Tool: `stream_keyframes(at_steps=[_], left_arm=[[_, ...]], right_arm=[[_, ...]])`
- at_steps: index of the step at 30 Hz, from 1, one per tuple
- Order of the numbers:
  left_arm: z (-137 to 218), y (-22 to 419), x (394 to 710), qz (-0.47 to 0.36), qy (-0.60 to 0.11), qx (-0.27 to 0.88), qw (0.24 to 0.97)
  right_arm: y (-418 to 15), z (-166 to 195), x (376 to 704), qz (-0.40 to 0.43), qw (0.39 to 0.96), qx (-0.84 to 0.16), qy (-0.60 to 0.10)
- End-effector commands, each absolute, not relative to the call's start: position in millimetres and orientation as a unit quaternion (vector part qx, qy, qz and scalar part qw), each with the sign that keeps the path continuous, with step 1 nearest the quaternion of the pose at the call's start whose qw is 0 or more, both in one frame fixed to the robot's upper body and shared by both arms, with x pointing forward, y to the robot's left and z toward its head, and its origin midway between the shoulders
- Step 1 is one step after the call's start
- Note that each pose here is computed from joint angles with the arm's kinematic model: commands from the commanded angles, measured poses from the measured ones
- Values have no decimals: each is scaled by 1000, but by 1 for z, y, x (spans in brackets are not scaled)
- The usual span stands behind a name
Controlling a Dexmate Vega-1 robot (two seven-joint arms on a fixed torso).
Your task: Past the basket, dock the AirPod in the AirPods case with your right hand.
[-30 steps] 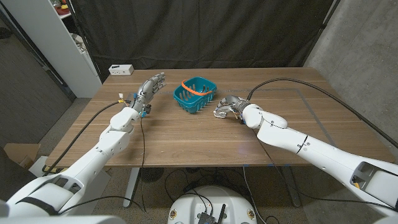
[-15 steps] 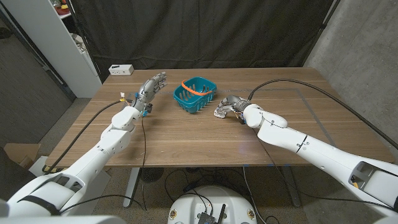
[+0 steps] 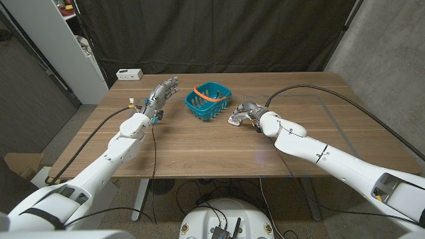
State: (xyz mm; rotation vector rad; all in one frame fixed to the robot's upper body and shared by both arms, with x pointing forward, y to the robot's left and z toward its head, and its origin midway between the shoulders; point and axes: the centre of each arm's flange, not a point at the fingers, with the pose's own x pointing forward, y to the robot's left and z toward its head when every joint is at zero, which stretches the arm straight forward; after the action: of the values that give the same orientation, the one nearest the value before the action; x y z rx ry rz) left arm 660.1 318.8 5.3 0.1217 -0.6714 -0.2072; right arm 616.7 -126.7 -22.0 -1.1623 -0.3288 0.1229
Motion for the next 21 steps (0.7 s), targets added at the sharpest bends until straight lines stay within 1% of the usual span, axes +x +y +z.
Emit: stream_keyframes(at_steps=[1, 21], left_arm=[[6, 318, 661, -105, -324, 61, 938], [9, 314, 662, -111, -324, 66, 937]], right_arm=[[-128, -23, 618, 56, 827, -538, -151], [-129, -24, 615, 58, 833, -526, -164]])
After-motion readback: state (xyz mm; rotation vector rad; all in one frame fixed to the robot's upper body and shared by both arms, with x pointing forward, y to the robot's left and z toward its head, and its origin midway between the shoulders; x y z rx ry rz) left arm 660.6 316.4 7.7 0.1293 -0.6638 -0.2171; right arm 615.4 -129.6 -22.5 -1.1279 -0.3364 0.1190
